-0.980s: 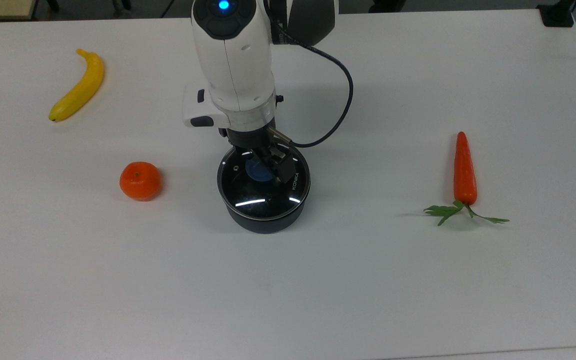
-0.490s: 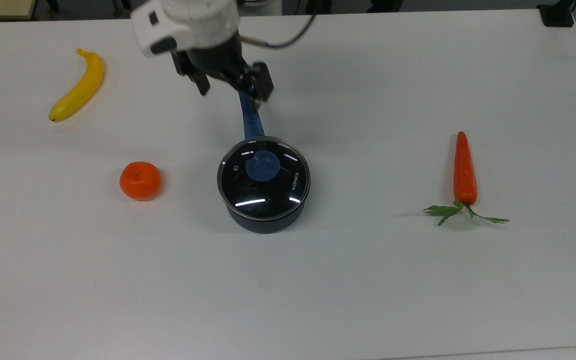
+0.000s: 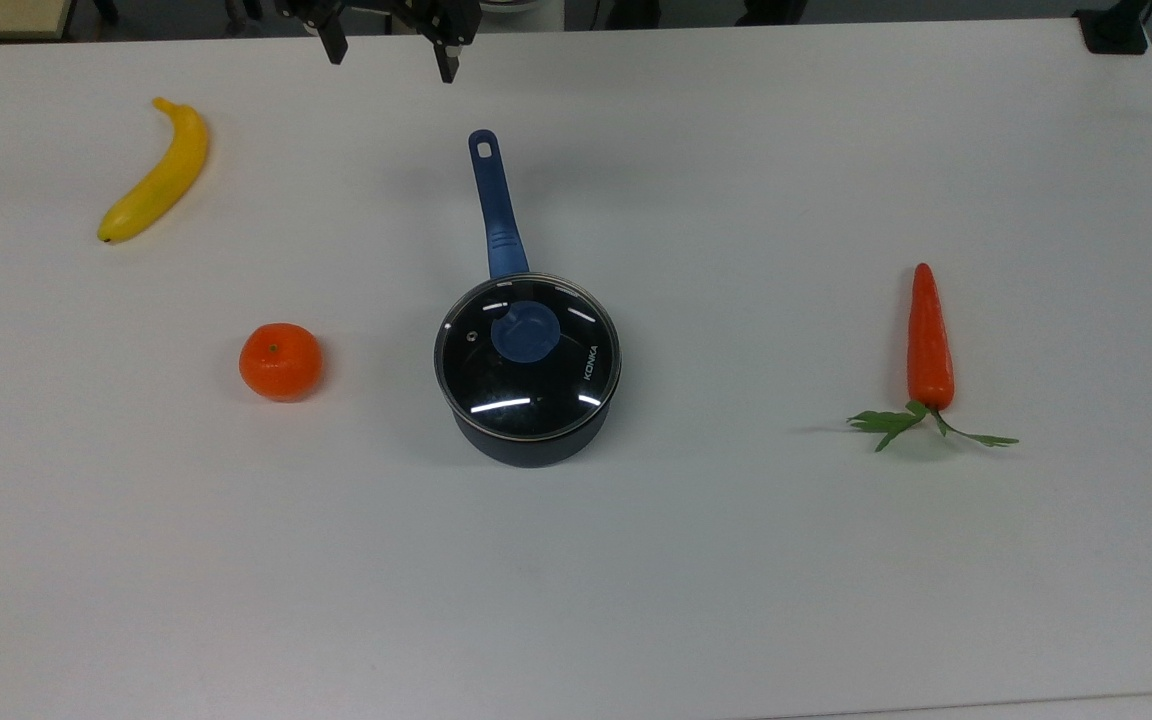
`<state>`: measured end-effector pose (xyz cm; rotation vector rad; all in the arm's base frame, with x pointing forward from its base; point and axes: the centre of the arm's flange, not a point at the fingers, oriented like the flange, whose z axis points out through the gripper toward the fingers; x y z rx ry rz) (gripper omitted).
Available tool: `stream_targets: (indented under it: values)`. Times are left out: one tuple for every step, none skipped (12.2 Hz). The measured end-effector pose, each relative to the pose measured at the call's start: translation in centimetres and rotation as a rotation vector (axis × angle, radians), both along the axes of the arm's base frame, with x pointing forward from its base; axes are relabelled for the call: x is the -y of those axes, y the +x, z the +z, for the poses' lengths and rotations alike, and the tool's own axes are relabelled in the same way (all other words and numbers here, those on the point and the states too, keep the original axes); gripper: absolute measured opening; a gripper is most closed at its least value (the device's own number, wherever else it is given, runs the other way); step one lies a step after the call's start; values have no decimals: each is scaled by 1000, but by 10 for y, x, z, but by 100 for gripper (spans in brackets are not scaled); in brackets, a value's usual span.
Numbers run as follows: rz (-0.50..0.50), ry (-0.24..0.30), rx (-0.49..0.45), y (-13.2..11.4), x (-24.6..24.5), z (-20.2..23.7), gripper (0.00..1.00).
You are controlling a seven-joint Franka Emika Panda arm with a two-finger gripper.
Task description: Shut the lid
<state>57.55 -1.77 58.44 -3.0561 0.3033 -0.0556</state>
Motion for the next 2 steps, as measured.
stream_targets:
  values:
    - [-5,-1,-1,0,3,0,100]
    - [-10,-1,-1,0,6,0,100]
